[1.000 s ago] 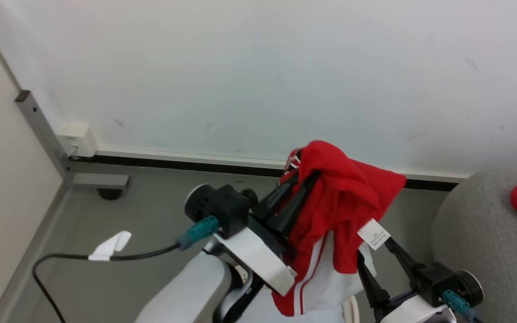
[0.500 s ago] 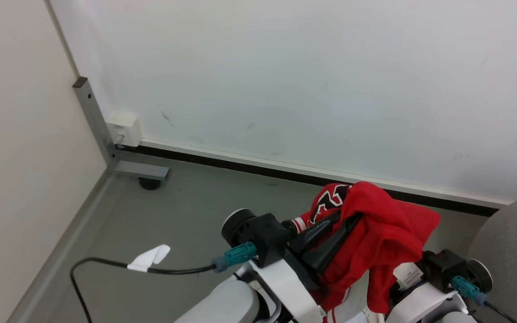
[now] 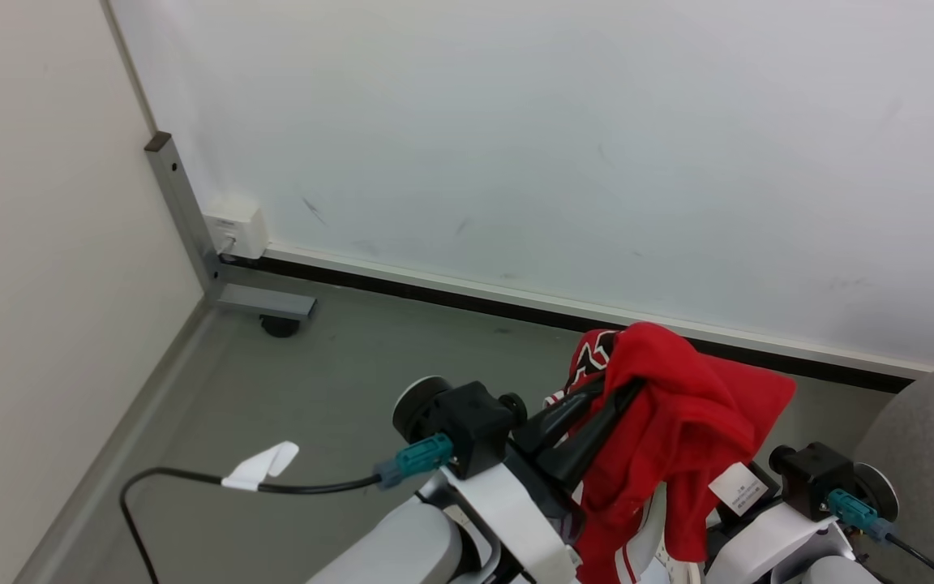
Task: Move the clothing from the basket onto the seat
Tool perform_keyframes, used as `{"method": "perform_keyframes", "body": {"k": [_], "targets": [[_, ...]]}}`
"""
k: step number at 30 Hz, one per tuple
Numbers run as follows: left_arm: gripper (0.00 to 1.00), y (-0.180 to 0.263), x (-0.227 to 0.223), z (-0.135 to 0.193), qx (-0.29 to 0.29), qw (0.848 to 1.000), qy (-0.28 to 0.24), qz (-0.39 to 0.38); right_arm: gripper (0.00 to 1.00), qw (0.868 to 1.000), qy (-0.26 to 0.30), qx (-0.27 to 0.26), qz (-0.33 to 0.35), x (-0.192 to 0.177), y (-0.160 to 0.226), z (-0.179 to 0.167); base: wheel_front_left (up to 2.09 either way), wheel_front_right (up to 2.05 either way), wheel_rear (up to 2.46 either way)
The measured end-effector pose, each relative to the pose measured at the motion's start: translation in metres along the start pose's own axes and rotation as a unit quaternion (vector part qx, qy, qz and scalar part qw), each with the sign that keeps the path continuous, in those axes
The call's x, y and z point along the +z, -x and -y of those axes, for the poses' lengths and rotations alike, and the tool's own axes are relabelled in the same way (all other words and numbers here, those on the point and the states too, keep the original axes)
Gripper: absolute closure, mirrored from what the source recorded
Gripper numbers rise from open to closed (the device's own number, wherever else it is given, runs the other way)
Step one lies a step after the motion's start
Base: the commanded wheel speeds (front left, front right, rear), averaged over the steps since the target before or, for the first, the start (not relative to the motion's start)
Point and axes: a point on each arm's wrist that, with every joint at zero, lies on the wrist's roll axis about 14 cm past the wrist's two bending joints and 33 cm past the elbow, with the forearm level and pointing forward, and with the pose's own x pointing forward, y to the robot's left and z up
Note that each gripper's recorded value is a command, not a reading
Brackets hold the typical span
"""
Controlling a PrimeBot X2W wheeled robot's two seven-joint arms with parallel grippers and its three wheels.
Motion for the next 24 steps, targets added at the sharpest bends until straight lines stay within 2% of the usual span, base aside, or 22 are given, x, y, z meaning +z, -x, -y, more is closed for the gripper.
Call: {"method": "perform_keyframes", "body": {"k": [13, 20, 21, 23, 24], "targets": [[1.00, -0.004, -0.004, -0.005, 0.005, 1.000, 0.000, -0.002, 1.00, 1.000, -0.008, -0.017, 0.012, 0.007, 0.007, 0.009, 0.00, 0.00, 0.00], [1.00, -0.009, -0.011, -0.004, 0.001, 1.000, 0.006, -0.008, 1.00, 0.998, -0.027, -0.049, 0.034, 0.016, 0.016, 0.024, 0.00, 0.00, 0.00], [0.82, -0.009, -0.013, -0.003, -0.001, 1.000, 0.007, -0.011, 1.00, 0.997, -0.031, -0.055, 0.040, 0.019, 0.018, 0.027, 0.00, 0.00, 0.00], [0.00, -0.011, -0.019, -0.003, -0.001, 1.000, 0.009, -0.019, 1.00, 0.995, -0.043, -0.072, 0.060, 0.030, 0.022, 0.036, 0.00, 0.00, 0.00], [0.00, -0.012, -0.023, -0.001, -0.004, 1.000, 0.010, -0.027, 1.00, 0.993, -0.053, -0.082, 0.071, 0.035, 0.025, 0.041, 0.00, 0.00, 0.00]]}}
